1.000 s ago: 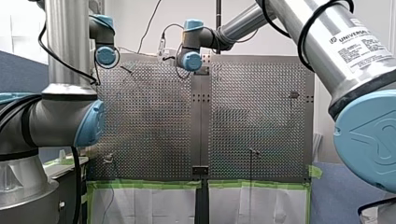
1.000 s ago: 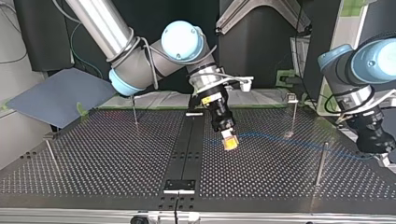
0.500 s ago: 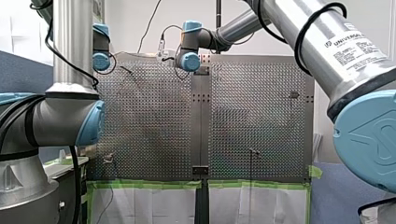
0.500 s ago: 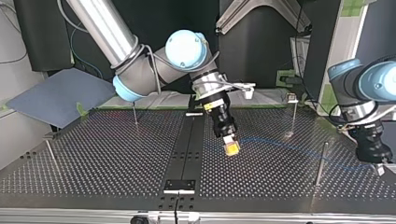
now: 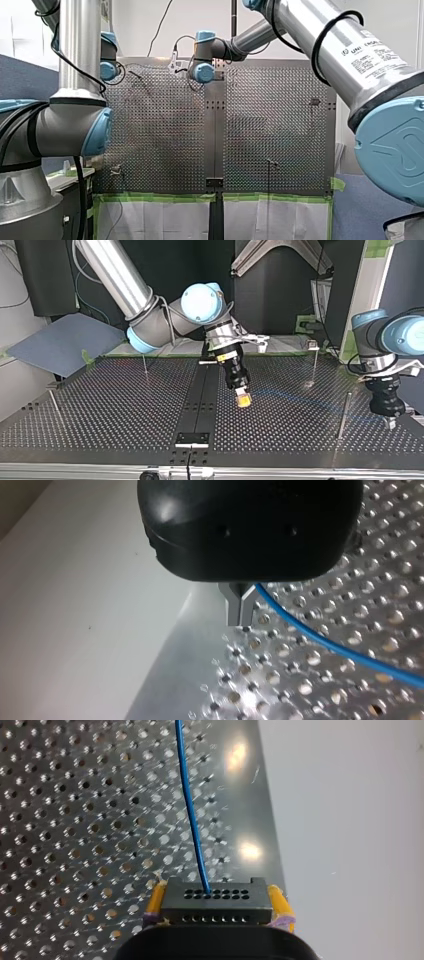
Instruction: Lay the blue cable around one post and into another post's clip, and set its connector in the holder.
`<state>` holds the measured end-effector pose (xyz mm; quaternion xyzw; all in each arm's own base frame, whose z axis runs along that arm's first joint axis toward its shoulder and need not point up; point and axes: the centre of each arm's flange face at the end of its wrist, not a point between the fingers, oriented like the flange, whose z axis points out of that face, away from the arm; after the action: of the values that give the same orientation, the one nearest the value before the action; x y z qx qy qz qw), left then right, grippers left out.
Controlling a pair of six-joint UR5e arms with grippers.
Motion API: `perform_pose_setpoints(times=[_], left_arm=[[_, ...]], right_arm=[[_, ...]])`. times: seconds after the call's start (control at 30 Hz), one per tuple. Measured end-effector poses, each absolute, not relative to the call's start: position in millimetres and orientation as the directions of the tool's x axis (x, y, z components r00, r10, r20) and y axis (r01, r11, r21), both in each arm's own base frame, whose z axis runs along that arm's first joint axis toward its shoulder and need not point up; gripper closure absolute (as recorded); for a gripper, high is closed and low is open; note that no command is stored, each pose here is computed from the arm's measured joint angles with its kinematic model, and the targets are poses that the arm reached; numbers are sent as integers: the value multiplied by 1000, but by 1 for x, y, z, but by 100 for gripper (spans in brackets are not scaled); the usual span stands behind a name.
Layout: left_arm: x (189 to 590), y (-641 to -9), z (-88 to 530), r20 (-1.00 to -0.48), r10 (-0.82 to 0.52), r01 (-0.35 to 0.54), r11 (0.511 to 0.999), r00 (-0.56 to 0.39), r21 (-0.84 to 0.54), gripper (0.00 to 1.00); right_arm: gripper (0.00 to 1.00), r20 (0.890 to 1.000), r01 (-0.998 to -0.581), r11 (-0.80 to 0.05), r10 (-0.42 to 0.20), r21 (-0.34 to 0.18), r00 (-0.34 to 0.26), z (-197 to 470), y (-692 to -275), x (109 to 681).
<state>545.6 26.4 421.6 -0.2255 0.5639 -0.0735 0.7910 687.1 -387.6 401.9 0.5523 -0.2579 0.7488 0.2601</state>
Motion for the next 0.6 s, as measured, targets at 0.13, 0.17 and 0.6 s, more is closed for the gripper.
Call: perform_pose_setpoints(times=[0.13, 0.17, 0.6], left_arm=[[552, 30, 409, -869, -366, -157, 887, 334, -434, 100], [554, 30, 406, -873, -363, -162, 888, 327, -430, 100], [563, 31, 383, -886, -362, -172, 891, 291, -420, 100]], right_arm=[[100, 968, -682, -725, 92, -95, -233, 389, -392, 687], [100, 970, -684, -724, 88, -93, -225, 385, -393, 687], [100, 987, -702, -708, 47, -76, -155, 354, -401, 686]])
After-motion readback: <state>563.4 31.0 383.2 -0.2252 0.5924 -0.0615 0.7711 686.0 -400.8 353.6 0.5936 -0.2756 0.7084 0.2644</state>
